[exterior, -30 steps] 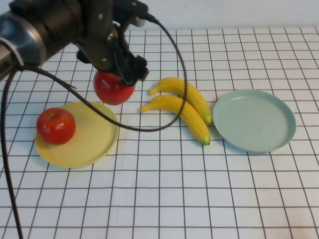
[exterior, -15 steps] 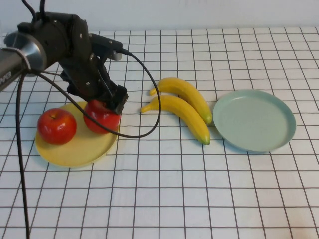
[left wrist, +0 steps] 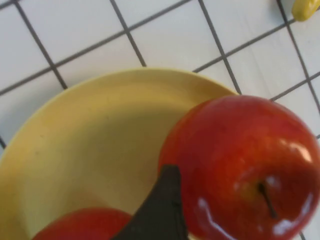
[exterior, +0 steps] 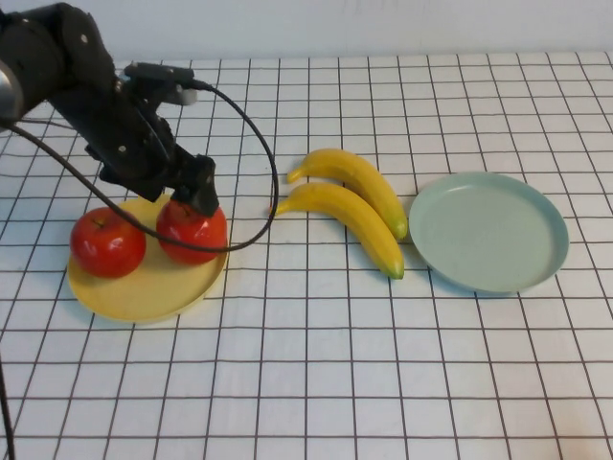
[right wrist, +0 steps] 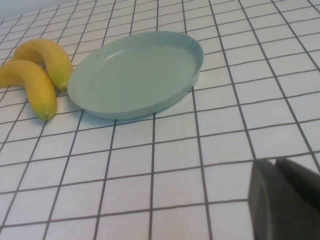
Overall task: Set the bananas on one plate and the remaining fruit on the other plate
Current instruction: Put one type of fruit in the left plate, then put another type of fruit in the right plate
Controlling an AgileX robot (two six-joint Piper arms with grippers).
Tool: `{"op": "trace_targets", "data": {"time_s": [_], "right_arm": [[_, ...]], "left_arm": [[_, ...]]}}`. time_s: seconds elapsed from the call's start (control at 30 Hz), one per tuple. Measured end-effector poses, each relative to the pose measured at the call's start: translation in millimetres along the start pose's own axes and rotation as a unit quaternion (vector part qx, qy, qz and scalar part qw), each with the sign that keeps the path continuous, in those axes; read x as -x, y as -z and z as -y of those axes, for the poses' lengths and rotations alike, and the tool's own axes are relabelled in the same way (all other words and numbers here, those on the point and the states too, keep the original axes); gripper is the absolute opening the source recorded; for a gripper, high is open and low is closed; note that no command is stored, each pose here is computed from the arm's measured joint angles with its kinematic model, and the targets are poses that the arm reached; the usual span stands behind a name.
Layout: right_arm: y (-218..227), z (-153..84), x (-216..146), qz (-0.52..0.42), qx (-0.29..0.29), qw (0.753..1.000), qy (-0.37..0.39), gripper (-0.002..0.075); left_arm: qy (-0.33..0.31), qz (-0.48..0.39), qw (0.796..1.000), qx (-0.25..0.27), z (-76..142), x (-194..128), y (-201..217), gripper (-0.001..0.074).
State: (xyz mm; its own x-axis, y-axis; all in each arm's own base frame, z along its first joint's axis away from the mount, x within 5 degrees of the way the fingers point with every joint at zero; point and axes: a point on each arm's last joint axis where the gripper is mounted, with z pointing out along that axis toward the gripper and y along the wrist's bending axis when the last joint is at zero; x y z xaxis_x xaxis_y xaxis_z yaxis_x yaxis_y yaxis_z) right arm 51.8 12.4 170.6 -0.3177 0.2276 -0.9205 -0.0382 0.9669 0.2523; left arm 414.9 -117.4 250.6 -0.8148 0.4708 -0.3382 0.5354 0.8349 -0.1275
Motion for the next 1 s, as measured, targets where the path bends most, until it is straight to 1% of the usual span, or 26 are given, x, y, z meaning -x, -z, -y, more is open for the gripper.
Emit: {"op": "trace_targets", "data": {"time_s": [0.07, 0.23, 0.3, 0.33, 0.43, 0.5, 0.57, 0.63, 0.7, 0.73, 0.77, 0.9, 0.93, 1.0], "right_arm": [[0.0, 0.0, 0.0, 0.0, 0.0, 1.0, 0.0, -0.0015], [0.0, 0.0, 0.0, 0.0, 0.0, 1.0, 0.0, -0.0015], [0.0, 0.0, 0.0, 0.0, 0.0, 1.0, 0.0, -0.0015], [0.0, 0.0, 0.0, 0.0, 0.0, 1.0, 0.0, -0.0015], [0.0, 0.0, 0.0, 0.0, 0.0, 1.0, 0.0, -0.0015], [0.0, 0.0, 0.0, 0.0, 0.0, 1.0, 0.0, -0.0015], [0.0, 0.0, 0.0, 0.0, 0.0, 1.0, 0.0, -0.0015], [0.0, 0.0, 0.0, 0.0, 0.0, 1.0, 0.0, -0.0015], [0.0, 0.0, 0.0, 0.0, 0.0, 1.0, 0.0, -0.0015], [0.0, 0.0, 0.0, 0.0, 0.0, 1.0, 0.0, -0.0015], [0.0, 0.0, 0.0, 0.0, 0.0, 1.0, 0.0, -0.0015], [0.0, 0.0, 0.0, 0.0, 0.0, 1.0, 0.0, -0.0015], [0.0, 0.0, 0.0, 0.0, 0.0, 1.0, 0.0, -0.0015], [0.0, 0.0, 0.0, 0.0, 0.0, 1.0, 0.0, -0.0015]], "left_arm": [[-0.001, 0.019, 1.0, 0.005, -1.0, -0.5, 18.4, 0.0668], [-0.02, 0.082, 0.996, 0.032, 10.5, -2.4, 75.7, 0.0668], [-0.036, 0.119, 0.991, 0.046, 19.1, -5.7, 107.0, 0.0668], [-0.041, 0.131, 0.989, 0.05, 22.4, -6.7, 115.7, 0.0668], [-0.08, 0.184, 0.977, 0.07, 41.8, -19.9, 156.0, 0.0668], [-0.091, 0.212, 0.97, 0.075, 53.9, -34.2, 170.5, 0.0666], [-0.092, 0.244, 0.963, 0.071, 66.0, -51.4, 182.0, 0.0643], [-0.087, 0.289, 0.951, 0.064, 78.5, -72.5, 193.7, 0.058], [-0.083, 0.326, 0.94, 0.063, 87.7, -97.5, 198.2, 0.0494], [-0.079, 0.344, 0.933, 0.064, 91.8, -110.2, 199.4, 0.0424], [-0.076, 0.353, 0.93, 0.065, 94.6, -121.1, 199.2, 0.0385], [-0.042, 0.405, 0.911, 0.068, 103.9, -166.7, 195.1, 0.0115], [-0.028, 0.416, 0.906, 0.068, 105.5, -177.1, 194.3, 0.0075], [-0.011, 0.435, 0.897, 0.078, 107.6, -195.7, 194.4, 0.0033]]}}
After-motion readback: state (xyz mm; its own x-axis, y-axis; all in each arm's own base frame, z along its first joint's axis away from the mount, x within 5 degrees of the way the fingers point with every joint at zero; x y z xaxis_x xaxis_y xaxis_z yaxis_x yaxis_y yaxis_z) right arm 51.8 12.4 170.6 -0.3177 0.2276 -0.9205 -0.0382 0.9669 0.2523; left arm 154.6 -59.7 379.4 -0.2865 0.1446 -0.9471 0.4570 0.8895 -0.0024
